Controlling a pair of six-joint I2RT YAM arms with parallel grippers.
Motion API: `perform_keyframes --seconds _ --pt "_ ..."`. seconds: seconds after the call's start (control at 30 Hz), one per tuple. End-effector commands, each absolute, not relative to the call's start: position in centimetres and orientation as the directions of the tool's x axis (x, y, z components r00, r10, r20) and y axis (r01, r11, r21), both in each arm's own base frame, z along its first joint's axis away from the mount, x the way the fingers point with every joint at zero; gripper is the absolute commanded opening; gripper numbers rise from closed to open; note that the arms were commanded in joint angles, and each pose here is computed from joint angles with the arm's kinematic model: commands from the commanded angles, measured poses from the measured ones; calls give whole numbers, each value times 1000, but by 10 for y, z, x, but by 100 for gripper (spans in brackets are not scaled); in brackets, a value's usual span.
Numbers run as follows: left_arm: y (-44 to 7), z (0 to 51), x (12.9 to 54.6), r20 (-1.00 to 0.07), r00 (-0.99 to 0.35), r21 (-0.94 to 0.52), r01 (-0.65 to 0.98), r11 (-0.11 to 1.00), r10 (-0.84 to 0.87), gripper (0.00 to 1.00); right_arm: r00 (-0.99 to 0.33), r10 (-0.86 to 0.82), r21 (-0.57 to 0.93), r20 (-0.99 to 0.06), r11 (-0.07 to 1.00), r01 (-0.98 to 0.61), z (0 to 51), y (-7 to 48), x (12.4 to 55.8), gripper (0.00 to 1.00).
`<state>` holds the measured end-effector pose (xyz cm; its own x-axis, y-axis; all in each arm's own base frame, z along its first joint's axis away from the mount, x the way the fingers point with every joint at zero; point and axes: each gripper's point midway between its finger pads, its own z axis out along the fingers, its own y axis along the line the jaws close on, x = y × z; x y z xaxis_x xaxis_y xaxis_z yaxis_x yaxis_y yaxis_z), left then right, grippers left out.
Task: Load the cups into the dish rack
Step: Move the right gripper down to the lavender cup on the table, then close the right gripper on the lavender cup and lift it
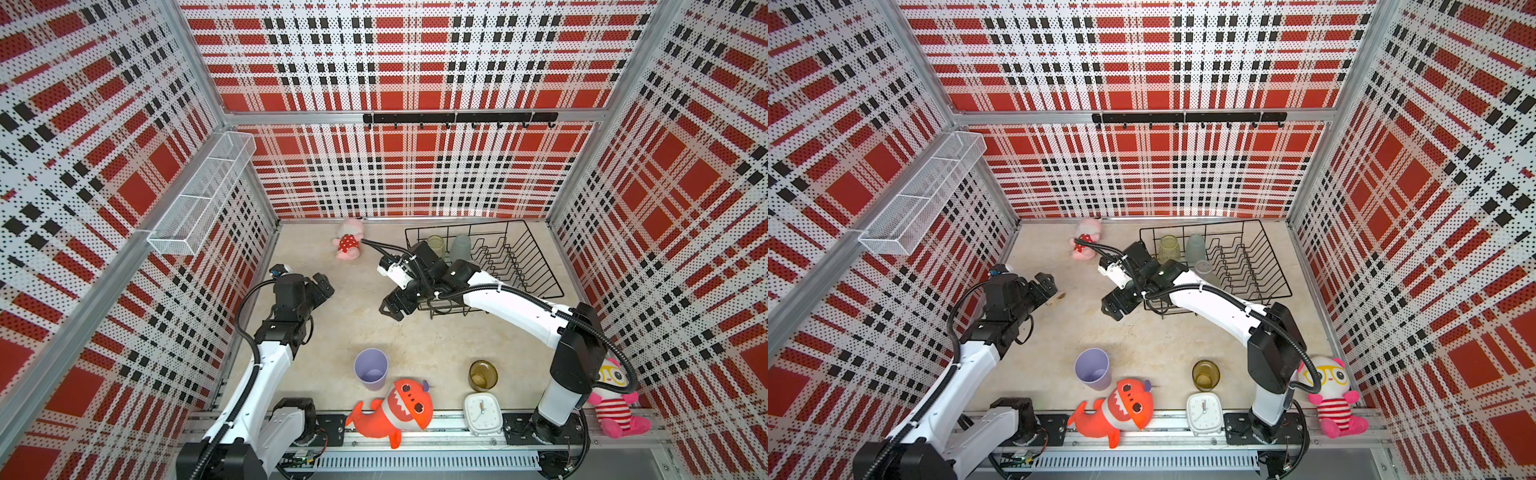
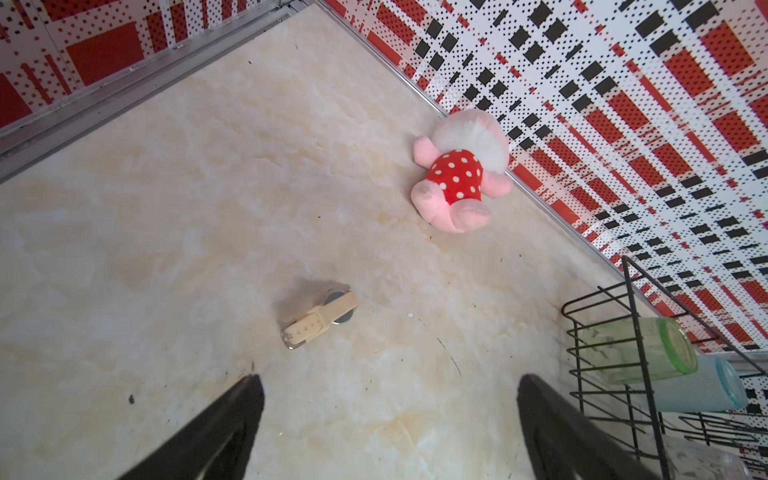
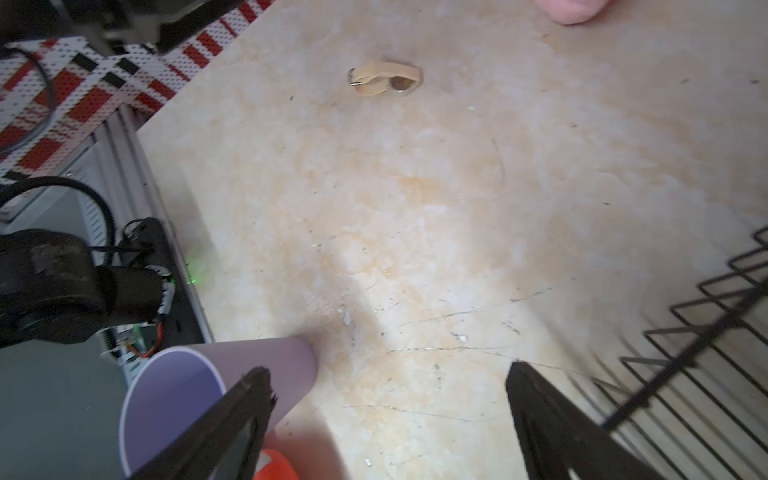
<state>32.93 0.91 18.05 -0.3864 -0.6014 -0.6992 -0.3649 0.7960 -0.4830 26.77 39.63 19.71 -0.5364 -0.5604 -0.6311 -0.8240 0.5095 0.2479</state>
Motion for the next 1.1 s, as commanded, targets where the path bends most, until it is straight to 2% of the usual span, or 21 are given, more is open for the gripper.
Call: perform_keyframes --seconds 0.0,0.17,0.4,0.6,0.8,0.93,1.07 --pt "10 180 332 -694 -375 -505 -355 787 -615 99 -522 -570 285 -635 455 -844 207 407 245 92" --pt "13 179 328 -700 -374 -500 -352 791 -609 98 -548 -609 338 -574 433 -835 190 415 213 92" --pt "19 175 327 -698 -375 -495 -363 790 -610 98 -544 -693 248 -474 488 -837 153 411 192 91" --pt "18 169 327 -690 -386 -499 -360 788 -613 98 -554 -723 239 -412 501 -832 133 411 174 88" --pt "19 167 324 -688 -390 -499 -357 789 -612 98 -576 -738 250 -350 519 -817 118 409 166 76" --pt "19 166 322 -687 -392 -504 -349 790 -612 98 -589 -740 260 -326 529 -808 110 412 166 54" --pt "16 167 322 -685 -401 -508 -335 794 -608 98 -593 -722 268 -356 529 -805 118 418 169 41"
